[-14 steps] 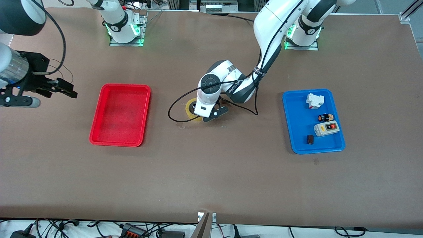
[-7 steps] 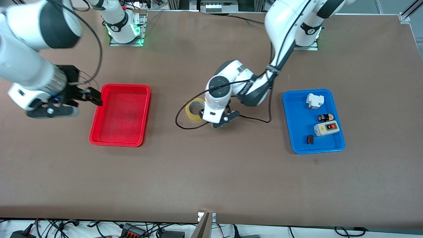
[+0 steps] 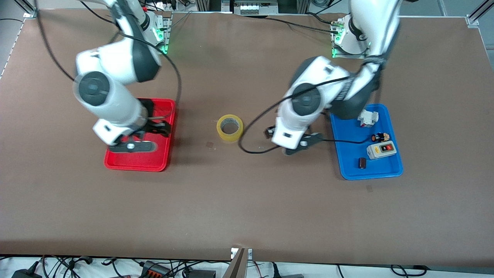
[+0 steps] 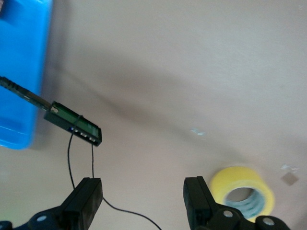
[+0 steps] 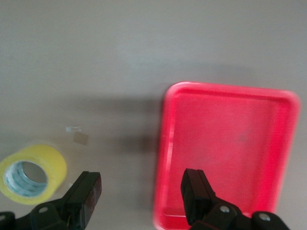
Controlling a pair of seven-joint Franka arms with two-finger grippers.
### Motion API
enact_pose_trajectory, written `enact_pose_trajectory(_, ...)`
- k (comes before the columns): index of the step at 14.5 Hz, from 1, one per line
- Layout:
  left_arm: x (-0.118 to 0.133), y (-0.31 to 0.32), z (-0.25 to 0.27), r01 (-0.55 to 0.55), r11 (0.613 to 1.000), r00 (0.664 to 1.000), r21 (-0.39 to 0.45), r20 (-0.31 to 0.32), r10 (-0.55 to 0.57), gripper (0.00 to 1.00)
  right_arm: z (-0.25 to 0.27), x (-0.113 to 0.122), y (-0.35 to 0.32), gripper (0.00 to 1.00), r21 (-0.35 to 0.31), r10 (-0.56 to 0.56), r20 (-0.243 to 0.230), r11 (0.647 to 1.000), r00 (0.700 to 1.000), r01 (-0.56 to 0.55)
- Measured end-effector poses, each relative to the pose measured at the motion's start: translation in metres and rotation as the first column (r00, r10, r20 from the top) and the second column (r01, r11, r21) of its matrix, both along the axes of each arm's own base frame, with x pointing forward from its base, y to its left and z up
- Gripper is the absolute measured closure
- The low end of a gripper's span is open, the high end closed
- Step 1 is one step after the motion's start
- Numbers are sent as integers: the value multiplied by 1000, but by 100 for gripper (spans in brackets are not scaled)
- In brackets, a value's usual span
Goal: Place and move tape with both arms
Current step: 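Set the tape on the table with the left gripper while the right gripper approaches, then grasp the tape rim with the right gripper while the left gripper withdraws, then lift the tape with the right gripper and move it over the red tray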
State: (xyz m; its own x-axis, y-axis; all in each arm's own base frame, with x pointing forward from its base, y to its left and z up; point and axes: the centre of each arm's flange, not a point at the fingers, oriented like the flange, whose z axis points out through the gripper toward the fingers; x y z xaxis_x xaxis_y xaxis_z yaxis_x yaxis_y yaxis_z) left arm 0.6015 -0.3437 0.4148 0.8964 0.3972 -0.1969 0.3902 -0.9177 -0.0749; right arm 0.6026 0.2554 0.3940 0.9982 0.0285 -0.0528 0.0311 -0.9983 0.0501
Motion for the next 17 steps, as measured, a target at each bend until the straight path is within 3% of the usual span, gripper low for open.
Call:
enact_pose_trajectory(3,13,78,44,84,996,996,-11,-37,-84,0,-44,-15,50,2,-11,11,-10,1000,1000,-11)
enact_pose_trajectory(6,18,150,90,104,994,994,-31,-23,-105,0,-82,-35,89,2,-14,22,-5,1000,1000,-22)
enact_pose_trajectory(11,-1,233,154,172,984,985,-53,-17,-173,0,-129,-62,132,2,-16,64,-3,998,998,-64)
enact_pose_trajectory(17,-24,311,206,230,971,973,-68,43,-227,0,-177,-85,165,2,-15,38,10,999,999,-38)
